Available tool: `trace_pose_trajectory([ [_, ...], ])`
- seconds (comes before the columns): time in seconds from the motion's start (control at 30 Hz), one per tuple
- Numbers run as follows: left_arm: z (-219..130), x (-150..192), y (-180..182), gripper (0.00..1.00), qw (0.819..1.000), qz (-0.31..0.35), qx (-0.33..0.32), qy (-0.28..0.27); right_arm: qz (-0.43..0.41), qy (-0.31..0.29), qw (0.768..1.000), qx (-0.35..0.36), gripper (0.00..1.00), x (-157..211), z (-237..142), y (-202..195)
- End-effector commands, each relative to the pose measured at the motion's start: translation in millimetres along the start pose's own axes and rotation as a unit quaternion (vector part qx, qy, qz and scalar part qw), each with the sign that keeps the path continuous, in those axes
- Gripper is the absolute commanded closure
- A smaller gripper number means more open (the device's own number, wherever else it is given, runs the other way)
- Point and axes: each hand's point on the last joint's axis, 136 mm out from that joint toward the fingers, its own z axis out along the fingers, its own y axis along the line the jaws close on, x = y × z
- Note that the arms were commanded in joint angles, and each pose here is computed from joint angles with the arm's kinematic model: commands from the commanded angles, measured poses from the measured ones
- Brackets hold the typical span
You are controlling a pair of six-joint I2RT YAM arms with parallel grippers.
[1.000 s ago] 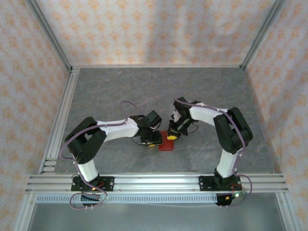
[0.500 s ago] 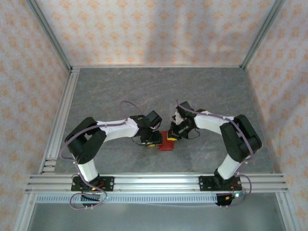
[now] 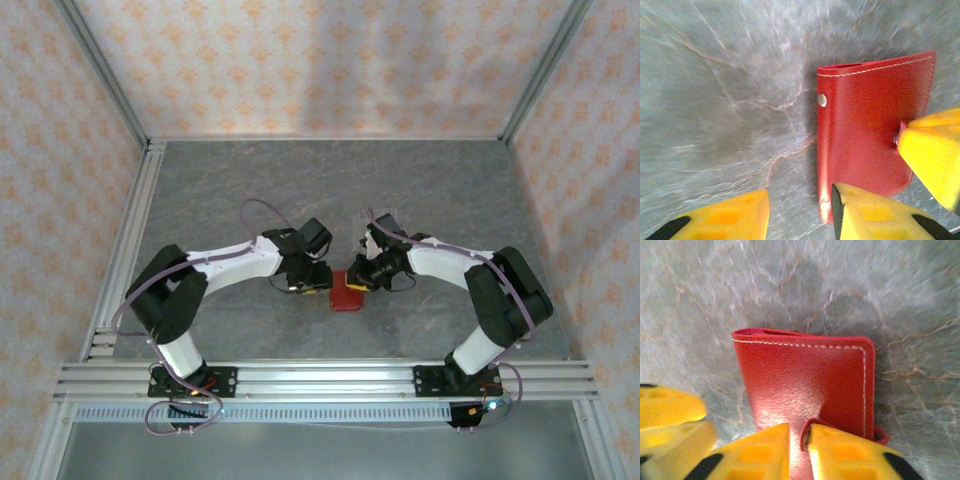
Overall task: Put the credit cards into the card holder
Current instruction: Close the button on the card holder, then reset both arms
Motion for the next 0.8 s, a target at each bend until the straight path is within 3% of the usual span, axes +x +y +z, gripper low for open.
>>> trace_pose_trajectory([
  [0.0,-57,-23,15,0.53,0.997,0.014,-0.039,-0.070,-0.004,-0.070,0.996,0.050,0.67,-31,-19,-4],
  [0.17,-124,-43,45,0.24,0.985,0.006,-0.064,-0.157,-0.030,-0.123,0.992,0.007,0.40,-53,-59,36],
  [0.23,-152,-51,59,0.17,0.975,0.006,-0.087,-0.205,-0.036,-0.140,0.989,-0.001,0.33,-59,-77,46],
  [0.27,-168,-56,67,0.14,0.966,0.007,-0.104,-0.235,-0.038,-0.150,0.988,-0.001,0.26,-61,-86,48],
  [0.33,-200,-63,83,0.10,0.945,0.001,-0.136,-0.298,-0.040,-0.177,0.983,0.015,0.00,-69,-105,44],
  [0.4,-229,-68,100,0.00,0.917,-0.010,-0.171,-0.361,-0.039,-0.216,0.974,0.054,0.01,-79,-126,31],
  [0.47,-251,-72,124,0.00,0.881,-0.028,-0.227,-0.415,-0.038,-0.258,0.960,0.099,0.01,-88,-152,13],
  [0.57,-254,-79,154,0.00,0.834,-0.022,-0.317,-0.451,-0.040,-0.336,0.929,0.152,0.01,-99,-194,-6],
  [0.7,-231,-96,180,0.00,0.808,0.020,-0.393,-0.438,0.001,-0.438,0.852,0.286,0.01,-111,-239,-60],
  [0.77,-220,-108,208,0.00,0.812,-0.019,-0.388,-0.435,-0.003,-0.461,0.827,0.320,0.00,-118,-240,-84],
])
